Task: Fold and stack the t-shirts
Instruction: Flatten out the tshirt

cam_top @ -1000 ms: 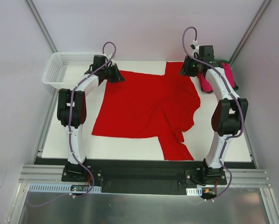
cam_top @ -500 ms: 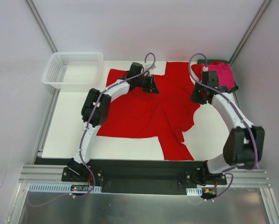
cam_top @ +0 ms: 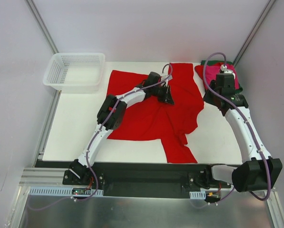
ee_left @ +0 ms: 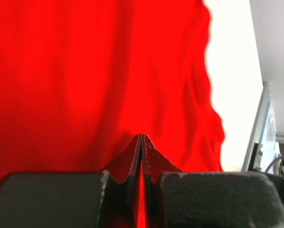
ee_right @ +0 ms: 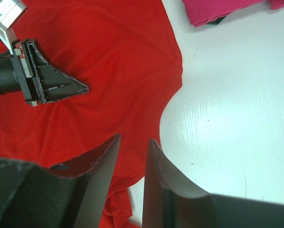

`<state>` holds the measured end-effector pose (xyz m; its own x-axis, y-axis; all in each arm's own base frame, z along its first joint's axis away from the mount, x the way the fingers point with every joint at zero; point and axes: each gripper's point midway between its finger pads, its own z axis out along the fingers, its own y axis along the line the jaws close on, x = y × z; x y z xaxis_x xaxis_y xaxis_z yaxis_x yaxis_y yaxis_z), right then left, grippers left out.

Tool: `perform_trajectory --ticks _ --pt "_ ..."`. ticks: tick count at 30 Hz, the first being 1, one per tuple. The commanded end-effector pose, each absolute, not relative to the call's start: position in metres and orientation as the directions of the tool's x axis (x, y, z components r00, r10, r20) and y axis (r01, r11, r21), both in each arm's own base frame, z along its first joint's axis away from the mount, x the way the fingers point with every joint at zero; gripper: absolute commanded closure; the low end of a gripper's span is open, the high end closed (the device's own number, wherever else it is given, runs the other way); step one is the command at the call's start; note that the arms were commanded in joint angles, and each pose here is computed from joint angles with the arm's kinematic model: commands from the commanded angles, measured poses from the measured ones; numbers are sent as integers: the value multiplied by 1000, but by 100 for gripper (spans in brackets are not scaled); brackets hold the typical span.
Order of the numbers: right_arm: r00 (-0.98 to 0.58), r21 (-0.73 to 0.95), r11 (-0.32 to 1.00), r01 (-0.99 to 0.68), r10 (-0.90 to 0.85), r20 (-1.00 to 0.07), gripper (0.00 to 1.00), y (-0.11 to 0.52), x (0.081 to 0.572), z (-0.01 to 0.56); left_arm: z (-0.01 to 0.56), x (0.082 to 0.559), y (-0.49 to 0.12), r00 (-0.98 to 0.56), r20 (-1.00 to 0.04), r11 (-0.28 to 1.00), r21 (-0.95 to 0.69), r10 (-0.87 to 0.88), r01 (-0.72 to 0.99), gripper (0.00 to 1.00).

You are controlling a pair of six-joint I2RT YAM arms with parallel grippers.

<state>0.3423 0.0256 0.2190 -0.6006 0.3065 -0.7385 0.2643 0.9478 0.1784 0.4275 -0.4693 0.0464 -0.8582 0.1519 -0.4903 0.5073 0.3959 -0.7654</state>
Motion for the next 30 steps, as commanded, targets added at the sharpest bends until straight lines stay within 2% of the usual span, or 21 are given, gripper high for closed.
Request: perform_trajectory --ticks 1,4,19,30 --pt "-588 171 948 268 301 -751 67 21 334 228 52 448 -471 -851 -514 418 -753 107 508 100" --pt "-587 167 949 268 298 -753 67 20 331 229 51 462 -468 -856 -511 469 -740 75 482 100" --pt "-588 143 955 262 275 -761 65 15 319 234 39 526 -420 -900 -417 558 -780 -127 283 100" --pt "-577 148 954 261 277 -769 64 14 315 240 19 539 -385 -926 -307 617 -779 -221 111 100"
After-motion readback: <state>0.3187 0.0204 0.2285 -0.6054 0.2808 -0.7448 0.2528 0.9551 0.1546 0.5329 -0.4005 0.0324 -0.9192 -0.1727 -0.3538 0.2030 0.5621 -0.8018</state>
